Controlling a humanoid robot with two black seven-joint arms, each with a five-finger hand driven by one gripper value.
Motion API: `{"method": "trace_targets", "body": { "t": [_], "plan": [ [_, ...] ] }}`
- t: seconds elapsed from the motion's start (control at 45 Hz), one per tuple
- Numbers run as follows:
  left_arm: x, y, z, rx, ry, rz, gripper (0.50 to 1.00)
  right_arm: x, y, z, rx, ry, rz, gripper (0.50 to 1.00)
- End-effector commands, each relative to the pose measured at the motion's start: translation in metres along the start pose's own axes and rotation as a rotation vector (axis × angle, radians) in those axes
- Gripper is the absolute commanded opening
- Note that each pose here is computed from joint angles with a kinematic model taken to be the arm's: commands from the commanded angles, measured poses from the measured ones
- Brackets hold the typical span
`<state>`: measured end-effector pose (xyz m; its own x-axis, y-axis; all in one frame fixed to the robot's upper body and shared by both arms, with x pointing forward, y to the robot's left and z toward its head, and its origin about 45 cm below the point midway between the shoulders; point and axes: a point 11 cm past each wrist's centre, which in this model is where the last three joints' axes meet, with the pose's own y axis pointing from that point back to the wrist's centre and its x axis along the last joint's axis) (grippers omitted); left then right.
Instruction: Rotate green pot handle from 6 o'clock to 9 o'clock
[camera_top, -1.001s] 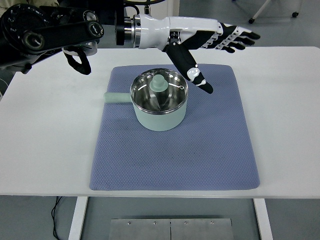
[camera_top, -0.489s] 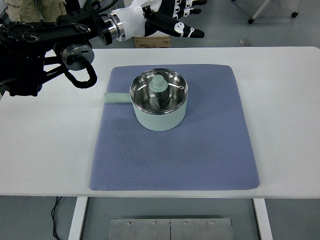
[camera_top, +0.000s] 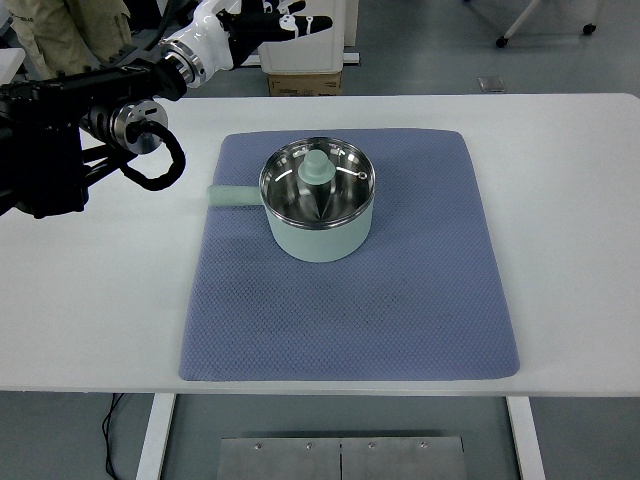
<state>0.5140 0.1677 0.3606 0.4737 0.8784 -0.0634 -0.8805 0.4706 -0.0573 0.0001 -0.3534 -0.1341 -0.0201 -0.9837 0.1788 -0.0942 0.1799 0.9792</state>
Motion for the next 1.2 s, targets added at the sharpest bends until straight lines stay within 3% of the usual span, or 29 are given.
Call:
{"method": "trace_targets", "body": {
  "t": [0.0, 0.467, 1.179],
  "plan": [
    [0.014, 0.004, -0.010, 0.007, 0.036, 0.073, 1.000, 0.000, 0.000, 0.000, 0.000, 0.000, 0.000, 1.000],
    [0.054, 0.029, -0.060, 0.010, 0.246, 0.398, 1.000, 0.000, 0.000, 0.000, 0.000, 0.000, 0.000, 1.000],
    [0.062, 0.054, -0.120, 0.080, 0.324, 0.474, 1.000, 0.000, 0.000, 0.000, 0.000, 0.000, 0.000, 1.000]
  ]
}}
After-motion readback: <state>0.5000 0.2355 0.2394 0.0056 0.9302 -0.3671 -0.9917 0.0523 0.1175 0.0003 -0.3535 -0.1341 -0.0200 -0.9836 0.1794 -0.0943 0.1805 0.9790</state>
